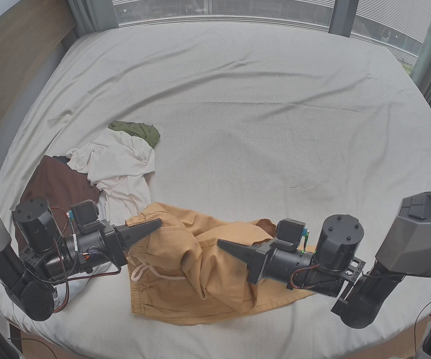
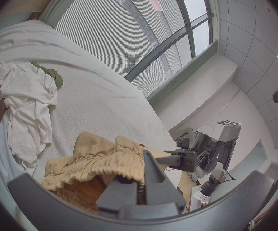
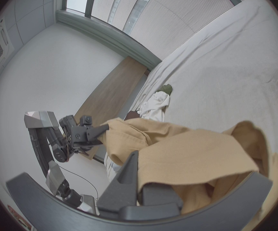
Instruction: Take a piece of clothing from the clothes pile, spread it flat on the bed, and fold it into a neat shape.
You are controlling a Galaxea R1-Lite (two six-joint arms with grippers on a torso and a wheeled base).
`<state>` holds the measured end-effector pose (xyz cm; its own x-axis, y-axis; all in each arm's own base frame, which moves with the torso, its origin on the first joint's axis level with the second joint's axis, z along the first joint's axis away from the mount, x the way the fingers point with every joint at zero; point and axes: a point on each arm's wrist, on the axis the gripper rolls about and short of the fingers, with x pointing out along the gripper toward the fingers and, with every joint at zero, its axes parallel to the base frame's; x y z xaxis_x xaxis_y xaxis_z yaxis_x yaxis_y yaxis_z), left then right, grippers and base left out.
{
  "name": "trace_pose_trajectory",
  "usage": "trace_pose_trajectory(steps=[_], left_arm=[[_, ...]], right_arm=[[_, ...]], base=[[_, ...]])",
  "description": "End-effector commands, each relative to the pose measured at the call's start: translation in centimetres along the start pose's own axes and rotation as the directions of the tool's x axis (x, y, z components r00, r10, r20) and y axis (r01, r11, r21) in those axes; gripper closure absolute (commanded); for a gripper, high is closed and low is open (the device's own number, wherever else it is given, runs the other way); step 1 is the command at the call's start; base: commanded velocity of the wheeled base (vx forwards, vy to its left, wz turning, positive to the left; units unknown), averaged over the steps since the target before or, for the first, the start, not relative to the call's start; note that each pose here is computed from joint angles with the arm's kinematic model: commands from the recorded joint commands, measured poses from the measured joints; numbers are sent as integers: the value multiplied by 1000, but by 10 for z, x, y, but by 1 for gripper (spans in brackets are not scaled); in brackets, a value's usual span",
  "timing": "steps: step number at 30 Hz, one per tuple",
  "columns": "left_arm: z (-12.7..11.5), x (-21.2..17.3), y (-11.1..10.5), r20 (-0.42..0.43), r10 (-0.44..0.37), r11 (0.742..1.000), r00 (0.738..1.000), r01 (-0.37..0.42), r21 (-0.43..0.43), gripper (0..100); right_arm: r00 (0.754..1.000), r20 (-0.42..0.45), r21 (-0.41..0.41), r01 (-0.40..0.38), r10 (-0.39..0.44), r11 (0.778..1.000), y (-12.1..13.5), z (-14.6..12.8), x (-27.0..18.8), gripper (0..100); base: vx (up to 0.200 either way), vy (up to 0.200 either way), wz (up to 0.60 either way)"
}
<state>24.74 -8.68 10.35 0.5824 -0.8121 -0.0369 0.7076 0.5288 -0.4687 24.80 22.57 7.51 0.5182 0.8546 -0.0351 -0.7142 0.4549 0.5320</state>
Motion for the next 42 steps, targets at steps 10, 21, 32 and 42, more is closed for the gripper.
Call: trace_pose_trajectory(steps=[10, 21, 32, 42], left_arm=[[15, -5, 22, 53, 44, 996, 998, -48, 79, 100], [15, -4, 20, 53, 37, 996, 998, -41, 84, 100], [20, -3, 26, 70, 43, 990, 997, -52, 134, 100], [36, 1, 33, 126, 48, 985, 991, -68, 158, 100]], right_arm=[[989, 132, -33, -58, 61, 998, 10, 59, -43, 100], [984, 169, -55, -52, 60, 997, 3, 77, -55, 100], [988, 146, -49, -41, 48, 998, -16, 80, -63, 100], [986, 163, -53, -17, 25, 998, -26, 87, -71, 100]], base=[[0, 0, 0], [0, 0, 0], [0, 0, 0], [0, 0, 0]])
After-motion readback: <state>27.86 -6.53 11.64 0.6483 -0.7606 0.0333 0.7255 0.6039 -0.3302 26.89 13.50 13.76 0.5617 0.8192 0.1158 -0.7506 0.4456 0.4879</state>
